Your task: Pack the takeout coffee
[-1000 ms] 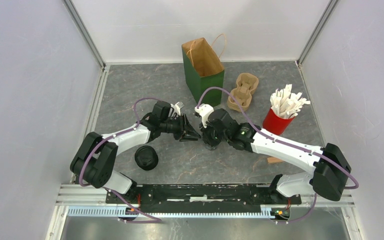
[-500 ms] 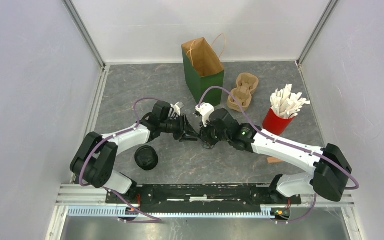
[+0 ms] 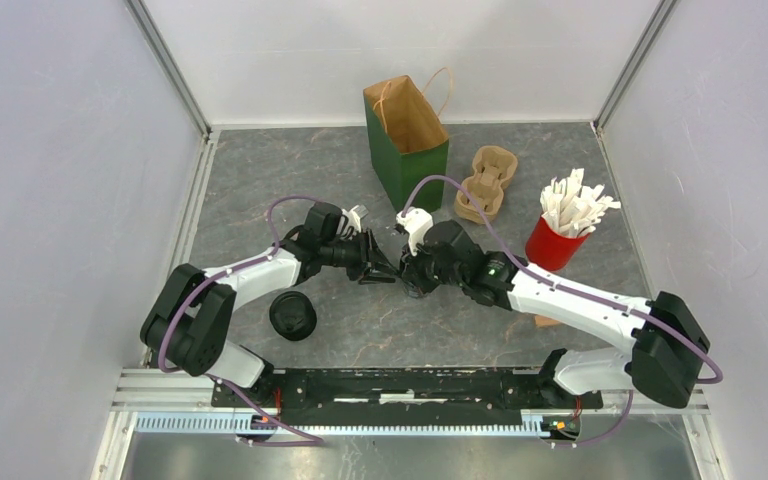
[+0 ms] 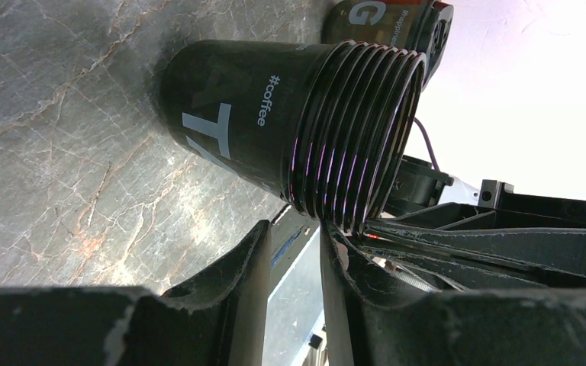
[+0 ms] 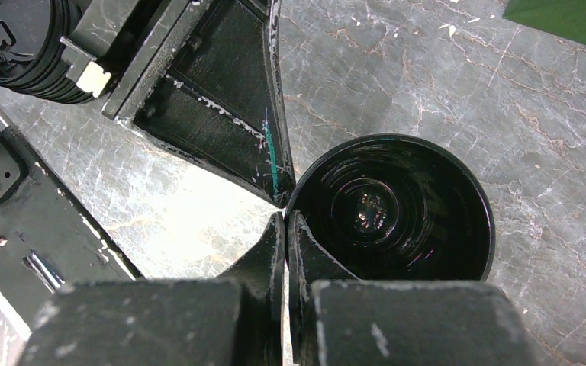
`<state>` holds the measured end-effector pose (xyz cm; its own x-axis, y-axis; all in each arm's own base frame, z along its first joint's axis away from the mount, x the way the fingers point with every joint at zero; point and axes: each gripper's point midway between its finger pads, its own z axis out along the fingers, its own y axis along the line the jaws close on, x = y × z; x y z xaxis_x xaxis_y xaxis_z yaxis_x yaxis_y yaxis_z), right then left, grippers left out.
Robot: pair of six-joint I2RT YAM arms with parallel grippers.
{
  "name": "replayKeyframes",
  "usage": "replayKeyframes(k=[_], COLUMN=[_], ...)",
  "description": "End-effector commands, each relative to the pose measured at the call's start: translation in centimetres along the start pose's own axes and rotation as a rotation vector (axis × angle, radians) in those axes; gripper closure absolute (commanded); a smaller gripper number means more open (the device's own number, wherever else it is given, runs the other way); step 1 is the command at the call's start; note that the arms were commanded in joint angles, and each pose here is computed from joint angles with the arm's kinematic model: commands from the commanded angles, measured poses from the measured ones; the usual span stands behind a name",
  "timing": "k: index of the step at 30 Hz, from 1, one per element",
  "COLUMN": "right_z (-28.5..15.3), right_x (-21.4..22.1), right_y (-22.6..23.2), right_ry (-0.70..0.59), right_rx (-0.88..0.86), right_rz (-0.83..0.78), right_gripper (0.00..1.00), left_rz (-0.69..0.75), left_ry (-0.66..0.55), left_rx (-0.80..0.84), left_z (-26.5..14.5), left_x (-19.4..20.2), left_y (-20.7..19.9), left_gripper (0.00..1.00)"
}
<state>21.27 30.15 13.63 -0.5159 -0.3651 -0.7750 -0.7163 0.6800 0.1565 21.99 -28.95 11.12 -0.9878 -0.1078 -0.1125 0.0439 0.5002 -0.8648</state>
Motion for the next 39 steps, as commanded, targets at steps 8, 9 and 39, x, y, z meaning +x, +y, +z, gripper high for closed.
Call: replayKeyframes(k=[8,9,39], right_z=[-1.9,-2.0,-1.8], right_x=[-3.5,-3.6,-2.9], right_y=[0.3,0.1,0.2], right_ry=[-0.124,-0.123,-0.105], right_rx=[0.0,0.01,-0.003], right_rz=[-0.036,-0.04,-0.067], right_gripper=[1.0,1.0,0.98], left_rz=[0.072,0.071,0.087], left_ry=[-0.028,-0.028,-0.049], left_rx=[0.039,0.034,0.022], left_z=[-0.3,-0.3,-0.7], left_x=[-0.9,-0.9,-1.1], left_y=[-2.0,-1.8,-2.0], left_gripper=[0.62,0.62,0.6])
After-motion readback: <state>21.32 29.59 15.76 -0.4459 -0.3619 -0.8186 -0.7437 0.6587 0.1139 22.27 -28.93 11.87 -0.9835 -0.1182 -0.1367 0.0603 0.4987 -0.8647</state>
